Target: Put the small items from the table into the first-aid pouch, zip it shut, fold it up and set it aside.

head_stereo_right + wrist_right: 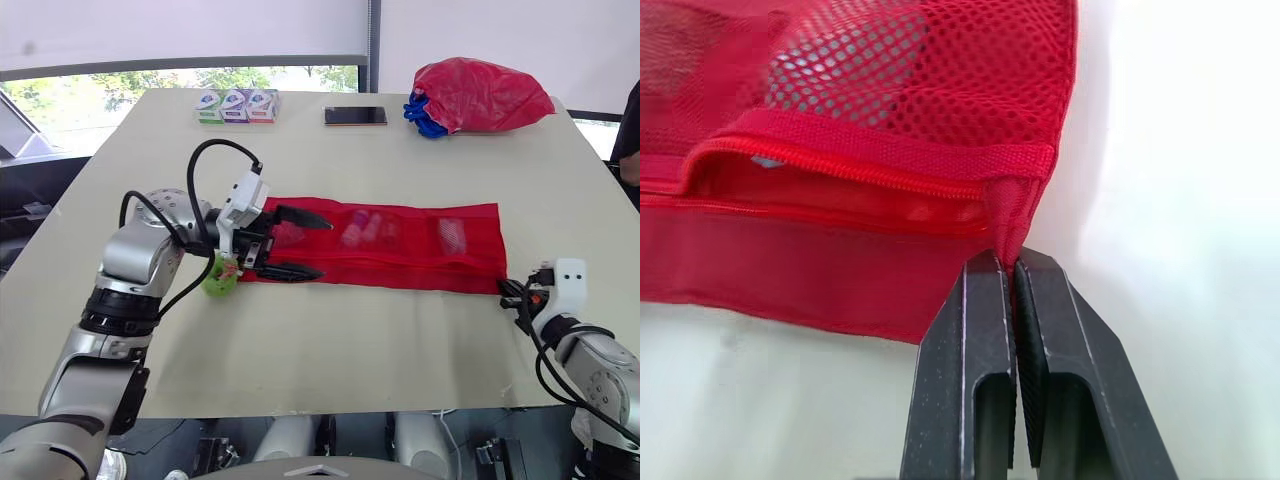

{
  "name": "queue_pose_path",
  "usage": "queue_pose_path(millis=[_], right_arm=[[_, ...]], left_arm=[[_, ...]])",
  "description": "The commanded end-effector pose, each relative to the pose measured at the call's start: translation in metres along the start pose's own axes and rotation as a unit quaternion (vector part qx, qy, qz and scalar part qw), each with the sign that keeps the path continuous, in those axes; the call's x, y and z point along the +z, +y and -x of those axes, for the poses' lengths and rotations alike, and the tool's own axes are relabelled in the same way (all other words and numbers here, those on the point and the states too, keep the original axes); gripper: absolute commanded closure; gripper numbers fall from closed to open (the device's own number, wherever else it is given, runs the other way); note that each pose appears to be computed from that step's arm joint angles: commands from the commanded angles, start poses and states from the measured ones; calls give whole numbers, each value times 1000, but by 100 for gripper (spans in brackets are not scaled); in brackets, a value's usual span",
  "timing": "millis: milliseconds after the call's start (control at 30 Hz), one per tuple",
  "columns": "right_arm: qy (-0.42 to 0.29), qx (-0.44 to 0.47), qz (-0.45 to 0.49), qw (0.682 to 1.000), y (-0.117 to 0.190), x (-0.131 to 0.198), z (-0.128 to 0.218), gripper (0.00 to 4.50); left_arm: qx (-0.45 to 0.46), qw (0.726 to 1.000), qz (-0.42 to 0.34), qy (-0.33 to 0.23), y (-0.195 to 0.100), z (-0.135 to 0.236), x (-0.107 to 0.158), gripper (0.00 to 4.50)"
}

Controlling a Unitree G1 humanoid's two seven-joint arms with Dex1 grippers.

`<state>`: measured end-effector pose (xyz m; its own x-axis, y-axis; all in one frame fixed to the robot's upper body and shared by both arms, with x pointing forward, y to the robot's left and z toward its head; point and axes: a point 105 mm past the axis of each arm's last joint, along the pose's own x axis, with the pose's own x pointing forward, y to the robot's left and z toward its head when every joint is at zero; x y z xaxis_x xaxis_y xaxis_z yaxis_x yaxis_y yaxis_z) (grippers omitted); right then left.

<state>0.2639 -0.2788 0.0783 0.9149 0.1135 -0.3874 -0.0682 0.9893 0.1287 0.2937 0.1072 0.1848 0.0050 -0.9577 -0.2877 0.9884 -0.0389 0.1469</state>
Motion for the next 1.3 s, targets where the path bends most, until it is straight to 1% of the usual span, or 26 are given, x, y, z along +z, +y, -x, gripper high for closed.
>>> queue_pose_path(millis=[33,67,200,300,367,400,467,500,567,633,667,700,767,800,833,867,933,1000,1067,1200,1300], right_arm=[[-10,-168,29,985,-68,14,30,446],[-6,-188,33,982,-77,14,34,446],[11,-223,58,973,-95,12,42,446],[10,-231,65,971,-100,13,44,446],[11,-219,72,973,-97,13,45,446],[9,-212,79,974,-95,13,46,383],[5,-197,95,976,-93,15,50,295],[-1,-195,108,975,-92,18,52,263],[-20,-187,132,973,-91,26,57,169],[-36,-126,157,979,-76,32,65,81],[-35,-83,170,981,-64,32,70,57],[-33,-55,178,982,-56,31,73,2],[-42,33,195,979,-28,31,81,2],[-44,62,196,978,-18,31,84,2],[-51,101,196,974,-3,32,88,2],[-53,138,198,969,11,33,91,2],[-67,212,193,956,42,37,99,2],[-105,277,195,935,74,50,103,2],[-133,309,205,919,92,62,104,2],[-161,332,214,905,109,79,102,2],[-181,358,224,888,125,89,101,2]], left_arm=[[12,1000,-19,-8,-7,9,11,0],[15,1000,-18,-7,-8,9,11,0],[21,1000,-10,-19,-9,9,14,0],[23,1000,-10,-18,-11,9,15,0],[27,999,-10,-16,-11,9,15,0],[32,999,-9,-16,-10,10,14,0],[56,998,-5,-18,-5,13,13,0],[68,997,-3,-18,-3,16,12,0],[93,995,9,-21,2,23,9,0],[155,987,36,-19,15,41,-3,0],[180,982,53,-17,21,50,-10,0],[195,979,63,-16,24,55,-14,0],[219,970,103,-20,29,62,-26,0],[225,967,118,-21,30,64,-30,0],[209,958,193,-35,28,63,-36,0],[199,953,224,-36,26,62,-41,0],[196,946,256,-30,26,59,-51,0],[210,936,281,-34,33,53,-58,0],[205,924,319,-38,35,43,-63,0],[202,899,387,-36,40,27,-72,0],[175,882,436,-37,39,8,-71,0]])
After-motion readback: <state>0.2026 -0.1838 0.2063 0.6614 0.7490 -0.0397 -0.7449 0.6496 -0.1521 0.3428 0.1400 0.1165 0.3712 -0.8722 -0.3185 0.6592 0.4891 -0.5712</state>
